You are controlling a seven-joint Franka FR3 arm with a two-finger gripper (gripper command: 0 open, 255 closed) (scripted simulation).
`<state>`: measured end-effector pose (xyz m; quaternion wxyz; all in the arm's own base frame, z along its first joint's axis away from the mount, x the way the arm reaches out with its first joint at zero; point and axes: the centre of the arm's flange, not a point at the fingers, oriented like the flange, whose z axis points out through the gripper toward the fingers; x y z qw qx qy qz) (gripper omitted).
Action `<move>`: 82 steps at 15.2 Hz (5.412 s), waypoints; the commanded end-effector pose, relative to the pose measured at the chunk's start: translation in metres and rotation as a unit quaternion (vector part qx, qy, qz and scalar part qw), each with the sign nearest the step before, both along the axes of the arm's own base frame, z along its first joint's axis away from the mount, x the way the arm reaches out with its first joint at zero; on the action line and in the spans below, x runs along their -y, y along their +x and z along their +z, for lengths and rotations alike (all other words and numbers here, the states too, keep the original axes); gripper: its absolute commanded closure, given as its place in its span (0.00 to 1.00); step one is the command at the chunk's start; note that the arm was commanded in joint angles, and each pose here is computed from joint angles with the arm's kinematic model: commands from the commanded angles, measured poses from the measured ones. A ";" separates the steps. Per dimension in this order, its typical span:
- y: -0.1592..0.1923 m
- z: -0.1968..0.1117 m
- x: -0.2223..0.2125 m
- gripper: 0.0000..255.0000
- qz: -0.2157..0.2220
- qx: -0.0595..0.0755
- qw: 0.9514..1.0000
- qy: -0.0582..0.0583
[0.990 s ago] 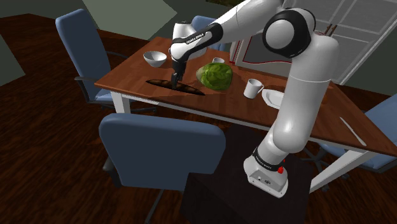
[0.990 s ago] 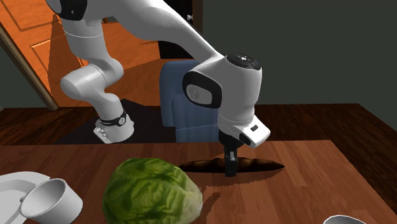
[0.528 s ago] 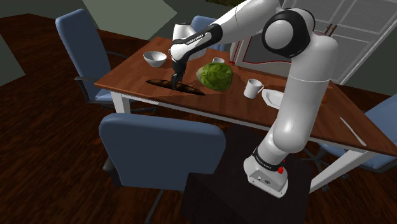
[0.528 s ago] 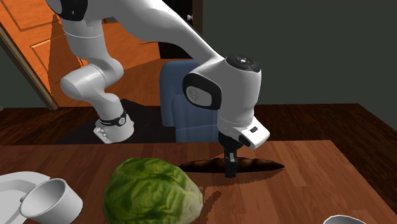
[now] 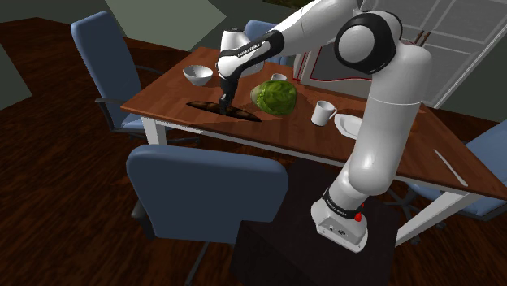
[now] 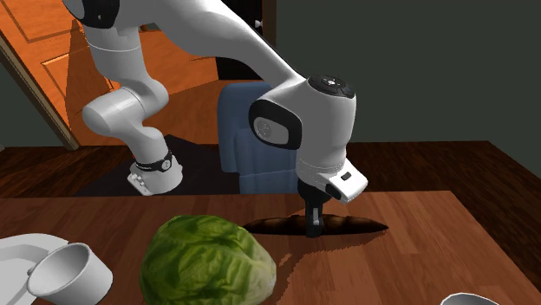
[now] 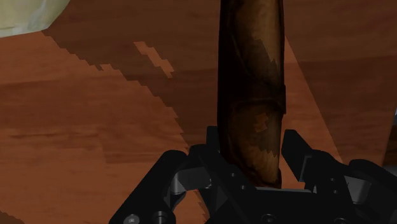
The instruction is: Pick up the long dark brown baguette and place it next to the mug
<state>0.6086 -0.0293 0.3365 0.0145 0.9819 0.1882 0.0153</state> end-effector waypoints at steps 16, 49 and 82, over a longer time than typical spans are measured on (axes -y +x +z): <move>0.000 0.074 0.000 1.00 0.000 0.000 1.000 0.000; -0.165 0.174 0.048 1.00 0.000 0.000 1.000 0.000; -0.308 0.058 0.089 1.00 0.000 0.000 1.000 0.000</move>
